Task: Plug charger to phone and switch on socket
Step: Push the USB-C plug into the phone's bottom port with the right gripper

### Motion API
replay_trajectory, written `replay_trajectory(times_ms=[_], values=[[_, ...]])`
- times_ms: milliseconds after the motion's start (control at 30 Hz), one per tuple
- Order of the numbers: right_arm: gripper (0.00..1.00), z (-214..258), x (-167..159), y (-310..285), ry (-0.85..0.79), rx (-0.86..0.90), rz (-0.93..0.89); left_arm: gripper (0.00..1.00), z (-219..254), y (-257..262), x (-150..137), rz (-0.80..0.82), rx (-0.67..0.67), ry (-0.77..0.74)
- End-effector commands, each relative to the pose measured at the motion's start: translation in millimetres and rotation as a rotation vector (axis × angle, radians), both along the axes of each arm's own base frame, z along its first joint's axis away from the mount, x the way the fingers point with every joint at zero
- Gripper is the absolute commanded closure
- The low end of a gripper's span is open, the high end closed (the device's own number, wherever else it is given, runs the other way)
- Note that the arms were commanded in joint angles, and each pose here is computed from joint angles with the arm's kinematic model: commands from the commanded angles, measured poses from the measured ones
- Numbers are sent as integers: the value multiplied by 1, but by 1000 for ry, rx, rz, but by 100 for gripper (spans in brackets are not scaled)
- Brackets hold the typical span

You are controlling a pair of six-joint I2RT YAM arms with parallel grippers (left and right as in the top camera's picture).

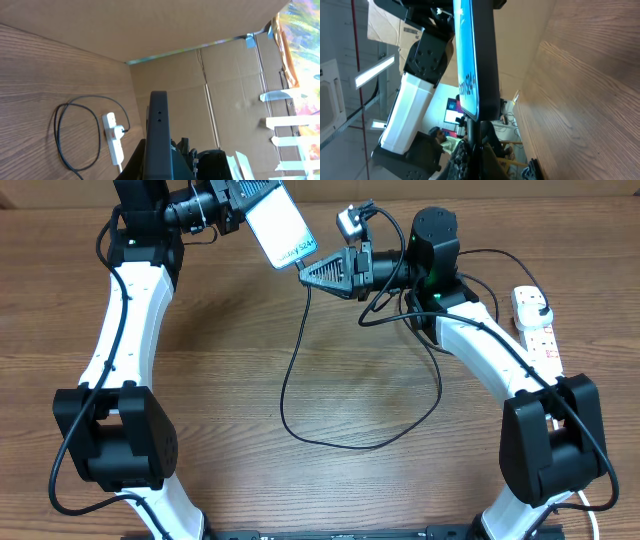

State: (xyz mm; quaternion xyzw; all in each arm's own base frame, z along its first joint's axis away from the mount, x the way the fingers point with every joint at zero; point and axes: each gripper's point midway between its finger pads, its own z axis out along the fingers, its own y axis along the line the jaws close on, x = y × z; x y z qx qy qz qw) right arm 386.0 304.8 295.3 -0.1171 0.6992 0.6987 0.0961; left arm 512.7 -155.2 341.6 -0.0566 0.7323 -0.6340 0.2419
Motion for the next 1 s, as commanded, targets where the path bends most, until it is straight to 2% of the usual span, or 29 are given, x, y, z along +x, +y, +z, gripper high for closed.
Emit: replay_trajectory(times_ms=[0,767,833,867,967], values=[[96,18,27,-4,-50,17,-173,96,12,-37,-30,-165,-9,-39],[96,18,34,-5,-28,19,-214,96,12,-51,-35,-190,-9,-39],[89,18,33,-5,-27,18,-213,96,11,-48,-33,-178,-8,-39],[82,18,33,-5,-27,18,-213,96,11,-46,-32,-171,-7,-40],[47,18,31,-4,-27,18,-200,96,11,-36,-26,-138,-3,-42]])
